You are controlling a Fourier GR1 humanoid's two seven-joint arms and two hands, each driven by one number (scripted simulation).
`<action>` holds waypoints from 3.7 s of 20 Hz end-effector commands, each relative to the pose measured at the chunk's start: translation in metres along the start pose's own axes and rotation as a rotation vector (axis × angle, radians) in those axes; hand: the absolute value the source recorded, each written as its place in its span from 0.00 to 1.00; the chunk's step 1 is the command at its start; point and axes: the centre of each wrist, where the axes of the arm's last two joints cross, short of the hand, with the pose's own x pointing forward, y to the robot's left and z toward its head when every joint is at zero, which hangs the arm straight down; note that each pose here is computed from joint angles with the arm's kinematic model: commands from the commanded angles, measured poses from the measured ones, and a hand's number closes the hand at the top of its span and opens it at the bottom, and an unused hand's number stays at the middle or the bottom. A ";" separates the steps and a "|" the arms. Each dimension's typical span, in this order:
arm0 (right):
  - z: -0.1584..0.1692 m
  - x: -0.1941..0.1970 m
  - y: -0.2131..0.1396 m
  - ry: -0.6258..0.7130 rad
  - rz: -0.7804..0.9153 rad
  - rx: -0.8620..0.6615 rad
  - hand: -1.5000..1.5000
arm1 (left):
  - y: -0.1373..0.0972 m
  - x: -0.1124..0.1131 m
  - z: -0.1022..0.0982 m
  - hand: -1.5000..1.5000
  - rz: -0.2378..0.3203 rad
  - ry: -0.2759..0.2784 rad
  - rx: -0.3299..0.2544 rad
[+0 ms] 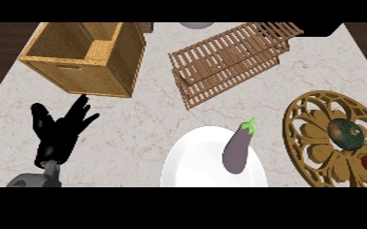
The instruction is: Pick the squash from the placemat and place it in the tiered shelf
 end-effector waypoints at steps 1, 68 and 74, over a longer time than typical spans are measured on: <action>-0.011 0.004 0.022 0.057 0.056 0.008 0.00 | -0.007 -0.014 -0.004 0.50 0.012 0.032 -0.009; -0.104 0.030 0.253 -0.109 0.357 0.286 1.00 | -0.005 -0.008 -0.007 0.50 -0.008 0.038 -0.002; -0.125 0.145 0.312 -0.320 0.387 0.374 1.00 | 0.001 -0.009 -0.009 0.50 -0.007 0.034 0.003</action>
